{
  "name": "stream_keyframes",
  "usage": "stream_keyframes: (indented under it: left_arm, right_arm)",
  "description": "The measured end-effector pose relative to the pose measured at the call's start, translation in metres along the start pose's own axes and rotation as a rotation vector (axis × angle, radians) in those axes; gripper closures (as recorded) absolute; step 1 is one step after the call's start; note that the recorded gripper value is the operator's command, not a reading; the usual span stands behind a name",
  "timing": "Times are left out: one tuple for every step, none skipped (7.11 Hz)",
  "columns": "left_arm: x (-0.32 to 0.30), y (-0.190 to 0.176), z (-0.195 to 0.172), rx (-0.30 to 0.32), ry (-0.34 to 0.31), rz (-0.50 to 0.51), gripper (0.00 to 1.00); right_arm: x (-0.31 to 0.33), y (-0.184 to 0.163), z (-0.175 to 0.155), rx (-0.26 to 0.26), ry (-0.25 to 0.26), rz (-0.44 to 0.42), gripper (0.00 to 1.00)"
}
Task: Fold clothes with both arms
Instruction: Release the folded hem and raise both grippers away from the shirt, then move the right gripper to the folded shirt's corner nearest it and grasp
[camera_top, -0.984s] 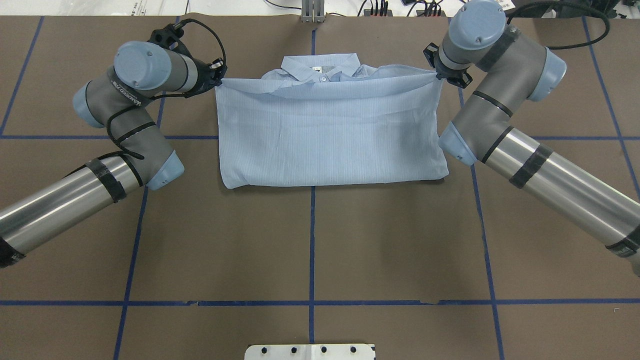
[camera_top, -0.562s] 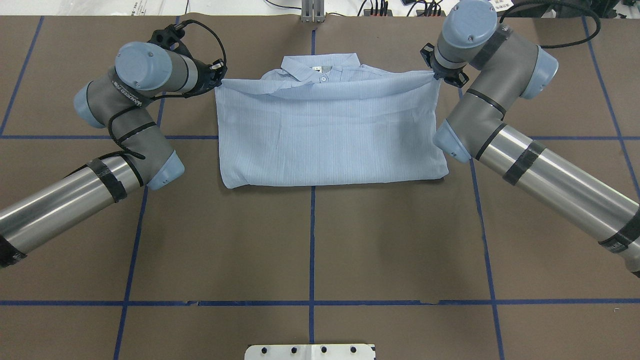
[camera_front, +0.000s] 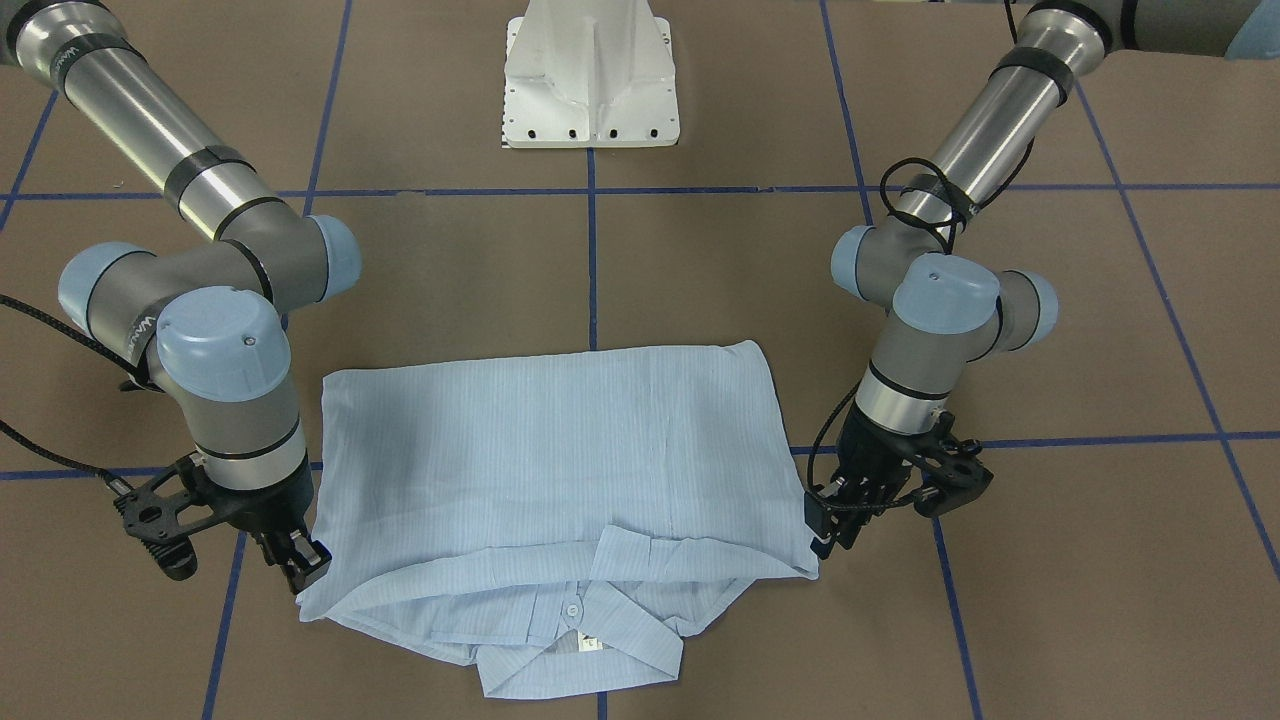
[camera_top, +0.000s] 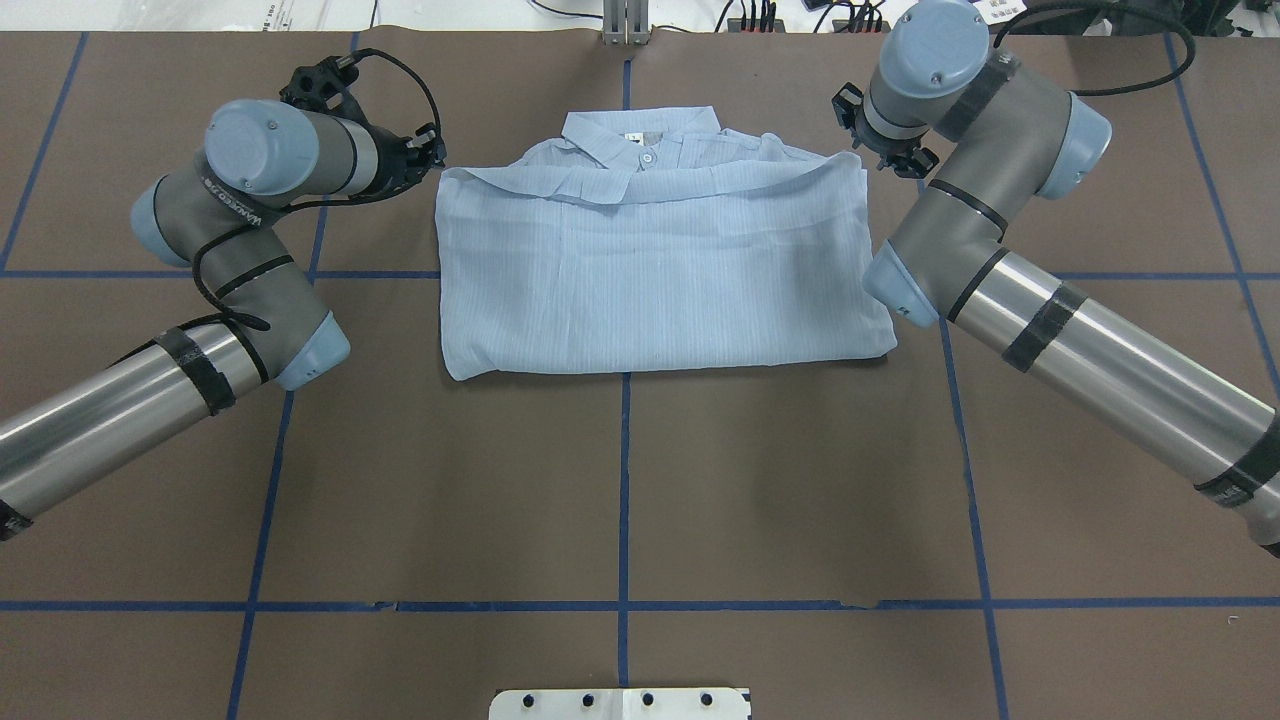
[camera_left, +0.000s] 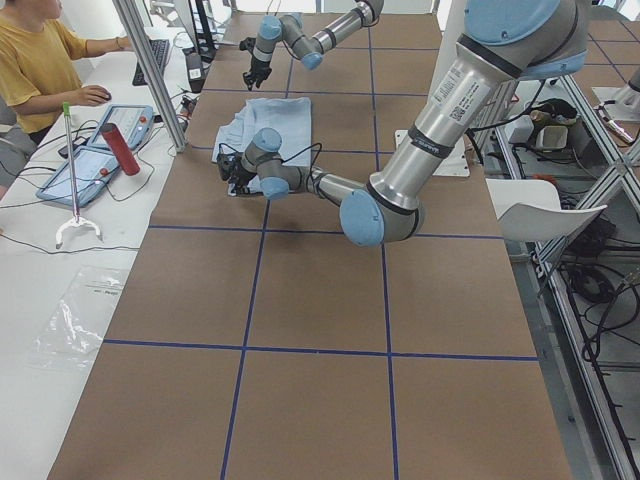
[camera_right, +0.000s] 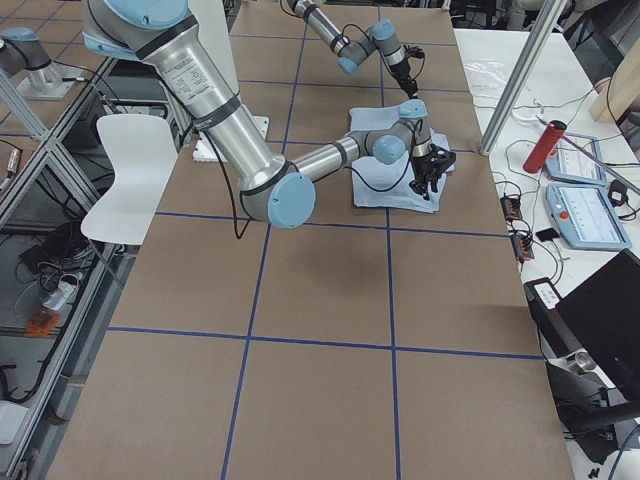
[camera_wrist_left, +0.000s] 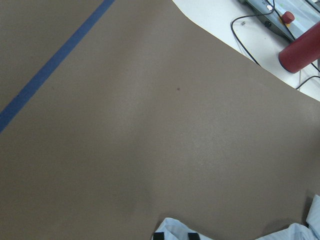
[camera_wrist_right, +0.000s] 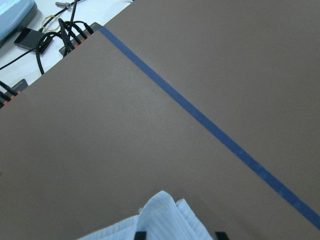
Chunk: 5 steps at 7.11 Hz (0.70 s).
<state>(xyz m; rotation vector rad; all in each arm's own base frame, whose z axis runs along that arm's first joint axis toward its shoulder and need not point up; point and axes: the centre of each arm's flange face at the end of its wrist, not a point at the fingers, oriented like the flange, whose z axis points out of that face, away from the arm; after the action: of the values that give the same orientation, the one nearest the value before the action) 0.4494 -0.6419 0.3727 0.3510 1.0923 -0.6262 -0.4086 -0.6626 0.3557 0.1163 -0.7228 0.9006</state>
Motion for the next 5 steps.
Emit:
stream_keyframes:
  left_arm:
    - [0.0, 0.0, -0.006, -0.001, 0.02, 0.004, 0.49]
    - [-0.002, 0.001, -0.01, -0.001, 0.029, 0.005, 0.49]
    - [-0.004, 0.001, -0.011, -0.001, 0.03, 0.005, 0.49]
    - [-0.005, 0.001, -0.011, -0.001, 0.031, 0.006, 0.49]
    - [-0.005, 0.001, -0.011, -0.002, 0.03, 0.007, 0.49]
  right_arm:
    - [0.017, 0.014, -0.015, -0.022, -0.031, -0.015, 0.0]
    - [0.054, 0.032, -0.031, -0.047, -0.055, -0.024, 0.0]
    - [0.09, 0.051, -0.042, -0.073, -0.063, -0.013, 0.0]
    - [0.115, 0.073, -0.044, -0.096, -0.053, 0.01, 0.0]
    - [0.13, 0.088, -0.037, -0.111, -0.03, 0.034, 0.01]
